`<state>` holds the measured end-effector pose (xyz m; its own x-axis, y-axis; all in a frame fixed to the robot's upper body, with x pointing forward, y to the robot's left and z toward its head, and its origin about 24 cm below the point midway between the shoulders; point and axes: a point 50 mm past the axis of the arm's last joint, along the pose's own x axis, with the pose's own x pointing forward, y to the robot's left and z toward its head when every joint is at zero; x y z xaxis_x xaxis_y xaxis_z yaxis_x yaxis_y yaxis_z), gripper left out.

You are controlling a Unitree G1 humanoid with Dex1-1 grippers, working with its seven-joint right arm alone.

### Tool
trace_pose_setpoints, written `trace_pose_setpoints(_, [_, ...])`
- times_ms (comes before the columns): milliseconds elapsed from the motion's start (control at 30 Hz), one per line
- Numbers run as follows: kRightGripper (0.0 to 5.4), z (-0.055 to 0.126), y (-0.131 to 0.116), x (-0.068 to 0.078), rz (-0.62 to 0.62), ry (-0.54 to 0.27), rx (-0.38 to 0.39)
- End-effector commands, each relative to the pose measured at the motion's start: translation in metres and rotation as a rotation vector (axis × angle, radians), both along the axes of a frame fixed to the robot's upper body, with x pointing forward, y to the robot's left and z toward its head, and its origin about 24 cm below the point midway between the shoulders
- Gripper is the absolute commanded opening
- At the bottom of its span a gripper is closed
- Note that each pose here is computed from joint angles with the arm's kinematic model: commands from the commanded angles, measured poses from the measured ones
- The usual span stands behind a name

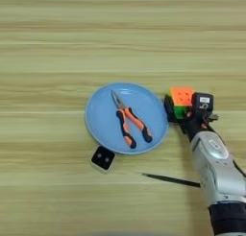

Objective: Move the objects on the table

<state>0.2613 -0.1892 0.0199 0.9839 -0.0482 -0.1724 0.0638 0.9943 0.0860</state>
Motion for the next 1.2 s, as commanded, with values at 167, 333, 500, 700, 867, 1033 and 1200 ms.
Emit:
trace_pose_setpoints(167, [3.54, 0.046, -0.003, 0.014, 0.012, -0.244, -0.124])
trace_pose_setpoints(333, [3.33, 0.059, -0.01, 0.016, -0.014, -0.313, -0.178])
trace_pose_setpoints(500, [3.33, 0.064, -0.021, 0.02, -0.043, -0.328, -0.201])
trace_pose_setpoints(700, [3.33, 0.06, -0.032, 0.022, -0.084, -0.29, -0.204])
trace_pose_setpoints(867, [3.33, 0.063, -0.063, 0.027, -0.183, -0.269, -0.218])
trace_pose_setpoints(1033, [3.33, 0.044, -0.084, 0.03, -0.251, -0.168, -0.19])
trace_pose_setpoints(1200, [3.33, 0.03, -0.089, 0.032, -0.256, -0.109, -0.176])
